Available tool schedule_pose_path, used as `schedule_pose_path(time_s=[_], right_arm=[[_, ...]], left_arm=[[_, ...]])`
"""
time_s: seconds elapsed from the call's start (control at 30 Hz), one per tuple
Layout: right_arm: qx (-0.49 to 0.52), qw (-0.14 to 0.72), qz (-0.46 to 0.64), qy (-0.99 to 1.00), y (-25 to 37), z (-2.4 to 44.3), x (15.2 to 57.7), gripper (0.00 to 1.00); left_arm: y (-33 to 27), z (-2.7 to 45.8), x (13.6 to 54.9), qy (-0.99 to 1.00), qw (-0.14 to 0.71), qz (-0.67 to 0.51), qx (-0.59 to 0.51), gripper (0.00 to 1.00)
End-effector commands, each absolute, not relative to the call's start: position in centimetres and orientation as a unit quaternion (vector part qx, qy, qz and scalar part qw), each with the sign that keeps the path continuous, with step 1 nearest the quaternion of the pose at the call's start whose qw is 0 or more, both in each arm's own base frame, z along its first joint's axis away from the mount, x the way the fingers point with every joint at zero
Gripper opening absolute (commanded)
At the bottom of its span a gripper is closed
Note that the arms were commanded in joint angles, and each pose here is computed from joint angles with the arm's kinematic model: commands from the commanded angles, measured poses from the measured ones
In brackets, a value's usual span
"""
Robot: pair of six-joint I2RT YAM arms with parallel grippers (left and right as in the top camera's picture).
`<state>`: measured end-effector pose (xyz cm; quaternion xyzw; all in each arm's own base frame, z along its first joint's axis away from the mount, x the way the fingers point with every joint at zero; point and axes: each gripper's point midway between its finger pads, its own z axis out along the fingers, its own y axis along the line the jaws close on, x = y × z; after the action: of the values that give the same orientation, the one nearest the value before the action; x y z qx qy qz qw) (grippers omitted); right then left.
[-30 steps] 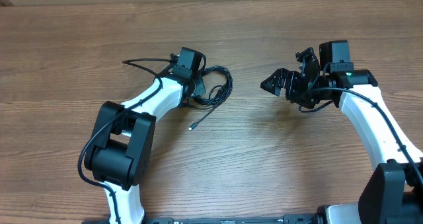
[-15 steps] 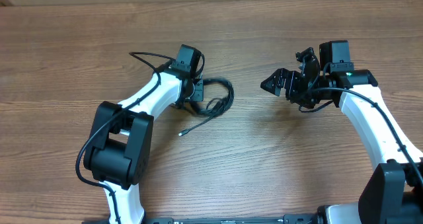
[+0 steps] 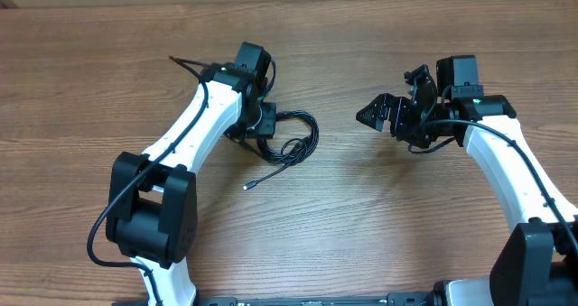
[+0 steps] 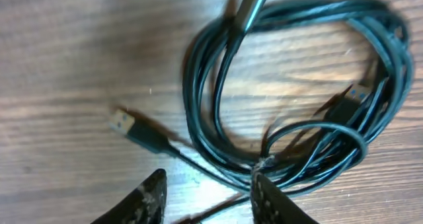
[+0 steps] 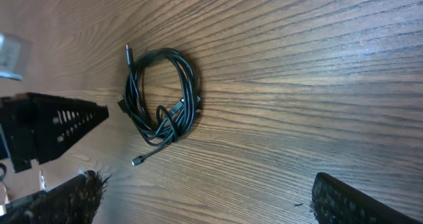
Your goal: Untangle cables
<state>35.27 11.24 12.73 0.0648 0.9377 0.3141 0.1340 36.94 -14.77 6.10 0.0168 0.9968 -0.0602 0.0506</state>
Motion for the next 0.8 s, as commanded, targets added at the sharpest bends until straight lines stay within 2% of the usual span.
schedule_pose_path(time_s=[0.0, 0.2, 0.27, 0.37, 0.5, 0.7, 0.77], right_arm=[[0.059, 0.146, 0.314, 0.936, 11.4, 13.4, 35.9, 1.0], [0.059, 0.146, 0.314, 0.936, 11.4, 13.4, 35.9, 1.0], [0.059, 0.146, 0.314, 0.936, 11.4, 13.4, 35.9, 1.0], [0.059, 0.146, 0.314, 0.936, 11.4, 13.4, 35.9, 1.0], [0.059, 0.146, 0.314, 0.936, 11.4, 13.4, 35.9, 1.0], [0.059, 0.146, 0.314, 0.936, 11.4, 13.4, 35.9, 1.0], [0.059, 0.146, 0.314, 0.936, 11.4, 13.4, 35.9, 1.0]], left_arm=[[-15.0, 5.3, 35.4, 0.997, 0.027, -0.067, -0.023, 0.4], [-14.8, 3.8, 34.1, 0.995, 0.006, -0.061, -0.083, 0.29], [-15.0, 3.3, 33.8, 0.994, 0.004, -0.061, -0.094, 0.3], [-15.7, 2.8, 33.5, 0.991, 0.005, -0.063, -0.114, 0.38], [-16.9, 2.8, 33.6, 0.986, 0.011, -0.071, -0.149, 0.35], [-19.2, 2.9, 33.0, 0.987, 0.018, -0.077, -0.143, 0.33], [-20.0, 2.9, 32.9, 0.988, 0.023, -0.08, -0.134, 0.27]])
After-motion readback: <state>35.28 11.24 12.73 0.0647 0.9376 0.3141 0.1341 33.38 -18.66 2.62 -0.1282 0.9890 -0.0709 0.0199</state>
